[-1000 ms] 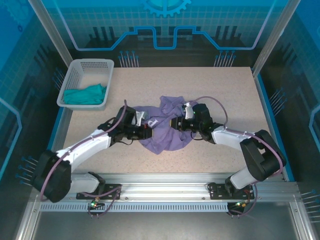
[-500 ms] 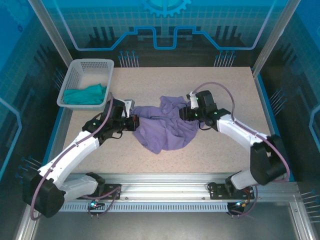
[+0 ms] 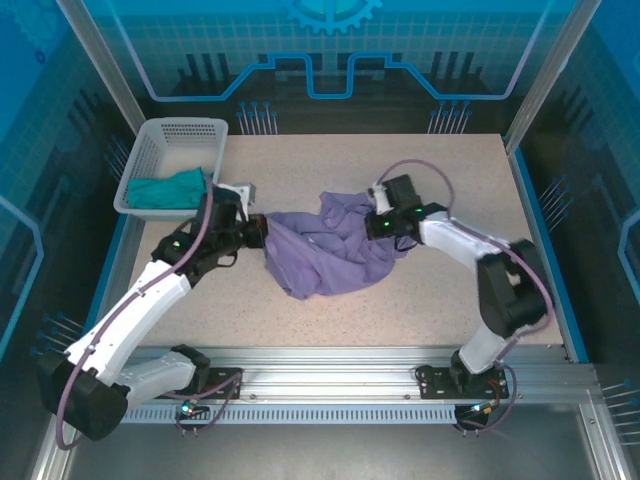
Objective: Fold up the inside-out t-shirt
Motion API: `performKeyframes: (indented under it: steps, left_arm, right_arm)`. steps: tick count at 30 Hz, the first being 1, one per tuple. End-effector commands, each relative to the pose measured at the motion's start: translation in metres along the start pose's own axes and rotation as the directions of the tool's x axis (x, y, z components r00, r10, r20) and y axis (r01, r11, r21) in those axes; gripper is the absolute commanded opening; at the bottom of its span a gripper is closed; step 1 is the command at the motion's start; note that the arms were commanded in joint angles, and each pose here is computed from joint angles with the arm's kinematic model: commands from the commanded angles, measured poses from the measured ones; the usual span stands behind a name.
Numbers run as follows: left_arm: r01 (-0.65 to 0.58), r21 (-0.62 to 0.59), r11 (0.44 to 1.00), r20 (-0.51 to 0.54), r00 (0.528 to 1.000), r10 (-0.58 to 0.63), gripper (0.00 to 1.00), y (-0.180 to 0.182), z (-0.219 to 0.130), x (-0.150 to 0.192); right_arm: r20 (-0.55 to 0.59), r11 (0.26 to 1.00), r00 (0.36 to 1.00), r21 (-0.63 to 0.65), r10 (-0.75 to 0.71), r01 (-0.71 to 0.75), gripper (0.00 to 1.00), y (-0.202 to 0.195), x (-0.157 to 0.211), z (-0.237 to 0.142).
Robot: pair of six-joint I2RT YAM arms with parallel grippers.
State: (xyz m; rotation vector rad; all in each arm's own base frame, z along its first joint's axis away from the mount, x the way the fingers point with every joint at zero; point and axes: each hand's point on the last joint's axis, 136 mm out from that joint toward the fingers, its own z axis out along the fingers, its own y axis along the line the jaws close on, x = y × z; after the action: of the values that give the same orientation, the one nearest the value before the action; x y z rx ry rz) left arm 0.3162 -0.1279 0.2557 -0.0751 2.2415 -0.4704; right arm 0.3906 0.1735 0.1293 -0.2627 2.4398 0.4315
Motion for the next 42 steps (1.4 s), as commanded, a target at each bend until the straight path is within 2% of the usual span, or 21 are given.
performKeyframes:
  steps: [1, 4, 7, 9, 12, 14, 18, 22, 25, 32, 38, 42]
  left_arm:
    - [0.061, 0.005, 0.998, 0.226, 0.972, -0.06, 0.0, -0.002, -0.064, -0.078]
    - [0.09, 0.008, 0.996, 0.346, 0.934, -0.087, 0.0, 0.0, -0.109, -0.122]
    - [0.109, -0.031, 0.994, 0.451, 0.889, -0.083, 0.0, 0.013, -0.148, -0.155]
    - [0.125, -0.053, 0.991, 0.488, 0.869, -0.083, 0.0, 0.021, -0.163, -0.169]
    - [0.154, -0.085, 0.984, 0.511, 0.855, -0.09, 0.0, 0.035, -0.173, -0.178]
    - [0.166, -0.105, 0.981, 0.503, 0.859, -0.091, 0.0, 0.043, -0.171, -0.179]
    - [0.167, -0.144, 0.975, 0.414, 0.905, -0.094, 0.0, 0.058, -0.143, -0.163]
    - [0.165, -0.18, 0.97, 0.331, 0.939, -0.098, 0.0, 0.072, -0.117, -0.144]
    - [0.169, -0.143, 0.975, 0.289, 0.95, -0.122, 0.0, 0.071, -0.1, -0.132]
    - [0.175, -0.1, 0.98, 0.241, 0.959, -0.147, 0.0, 0.072, -0.079, -0.115]
    - [0.168, -0.073, 0.983, 0.234, 0.961, -0.147, 0.0, 0.069, -0.074, -0.113]
    - [0.166, -0.064, 0.984, 0.229, 0.962, -0.148, 0.0, 0.068, -0.072, -0.113]
  right_arm:
    - [0.31, 0.999, 0.951, 0.036, 0.001, -0.012, 0.0, -0.012, -0.066, -0.093]
    - [0.413, 0.998, 0.91, 0.064, -0.016, -0.012, 0.0, -0.014, -0.077, -0.143]
    - [0.463, 0.999, 0.886, 0.046, -0.02, -0.001, 0.0, -0.007, -0.078, -0.169]
    - [0.46, 1.0, 0.888, -0.005, -0.007, 0.01, 0.02, 0.004, -0.076, -0.168]
    - [0.397, 0.996, 0.918, -0.076, -0.007, 0.041, 0.05, 0.03, -0.064, -0.14]
    - [0.309, 0.992, 0.95, -0.108, -0.03, 0.067, 0.13, 0.049, -0.05, -0.108]
    - [0.077, 0.985, 0.994, -0.153, -0.072, 0.083, 0.3, 0.063, -0.003, -0.054]
    - [-0.008, 0.996, 1.0, -0.09, -0.015, 0.014, 0.48, 0.03, 0.034, -0.039]
    - [-0.081, 0.991, 0.994, -0.106, 0.067, -0.076, 0.58, 0.014, 0.048, -0.024]
    - [-0.174, 0.985, 0.985, -0.173, -0.017, -0.014, 0.6, 0.056, 0.057, 0.022]
    - [-0.159, 0.932, 0.986, -0.348, 0.049, -0.103, 0.58, 0.091, 0.039, 0.051]
    - [-0.19, 0.906, 0.979, -0.397, 0.075, -0.147, 0.51, 0.103, 0.043, 0.06]
